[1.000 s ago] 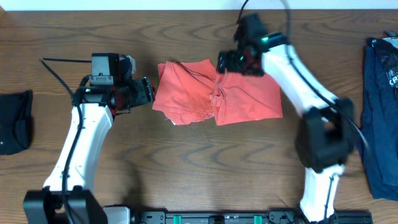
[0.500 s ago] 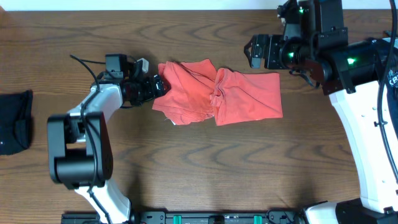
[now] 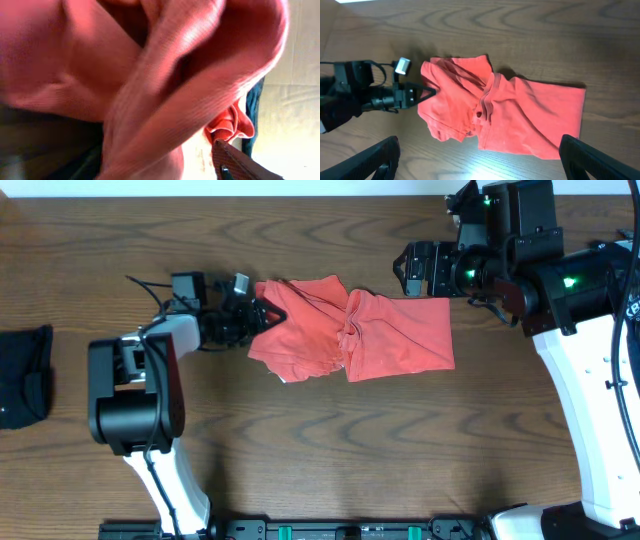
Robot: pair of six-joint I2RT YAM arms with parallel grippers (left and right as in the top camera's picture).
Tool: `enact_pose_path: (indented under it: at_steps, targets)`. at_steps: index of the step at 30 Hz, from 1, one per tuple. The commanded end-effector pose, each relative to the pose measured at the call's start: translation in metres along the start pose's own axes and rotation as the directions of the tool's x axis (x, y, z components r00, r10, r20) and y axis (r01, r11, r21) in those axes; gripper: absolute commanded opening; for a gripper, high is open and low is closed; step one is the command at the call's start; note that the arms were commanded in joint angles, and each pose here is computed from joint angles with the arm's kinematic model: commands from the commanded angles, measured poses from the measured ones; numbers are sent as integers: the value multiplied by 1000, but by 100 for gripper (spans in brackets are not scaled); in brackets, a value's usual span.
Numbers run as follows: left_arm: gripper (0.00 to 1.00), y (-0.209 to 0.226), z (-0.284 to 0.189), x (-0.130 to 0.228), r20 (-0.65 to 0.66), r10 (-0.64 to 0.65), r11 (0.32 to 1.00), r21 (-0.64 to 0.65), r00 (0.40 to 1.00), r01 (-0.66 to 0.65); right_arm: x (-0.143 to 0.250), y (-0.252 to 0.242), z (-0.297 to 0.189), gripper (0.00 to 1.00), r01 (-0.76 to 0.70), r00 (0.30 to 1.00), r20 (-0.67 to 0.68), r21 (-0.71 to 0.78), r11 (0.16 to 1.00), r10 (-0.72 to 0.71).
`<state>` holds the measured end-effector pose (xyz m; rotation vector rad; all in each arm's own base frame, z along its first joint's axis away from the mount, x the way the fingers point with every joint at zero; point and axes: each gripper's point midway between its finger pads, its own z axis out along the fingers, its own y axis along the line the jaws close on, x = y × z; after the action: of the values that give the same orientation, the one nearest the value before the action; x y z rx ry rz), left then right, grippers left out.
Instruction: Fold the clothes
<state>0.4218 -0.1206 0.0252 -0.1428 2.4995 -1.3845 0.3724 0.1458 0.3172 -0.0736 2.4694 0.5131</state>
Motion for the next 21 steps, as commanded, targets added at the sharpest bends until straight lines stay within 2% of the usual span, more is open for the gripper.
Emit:
enact_pose_path:
  at_steps: [1, 3, 5, 12, 21]
  targets:
    - [56, 0, 17, 16, -56, -21, 1000, 5, 998, 21, 1, 3, -8, 99, 18, 1000, 13, -13, 1000, -18]
    - [35, -2, 20, 18, -64, -15, 1000, 6, 998, 16, 1, 3, -8, 99, 18, 1000, 12, -12, 1000, -18]
    - [6, -2, 20, 17, -60, -32, 999, 5, 998, 32, 1, 3, -8, 99, 18, 1000, 12, -12, 1000, -18]
    - [6, 8, -3, -1, 7, -111, 994, -1, 994, 111, 6, 1, -8, 99, 12, 1000, -11, -5, 1000, -13]
    - [6, -5, -62, -28, 129, -121, 993, 0, 984, 122, 7, 0, -8, 99, 16, 1000, -14, -4, 1000, -16]
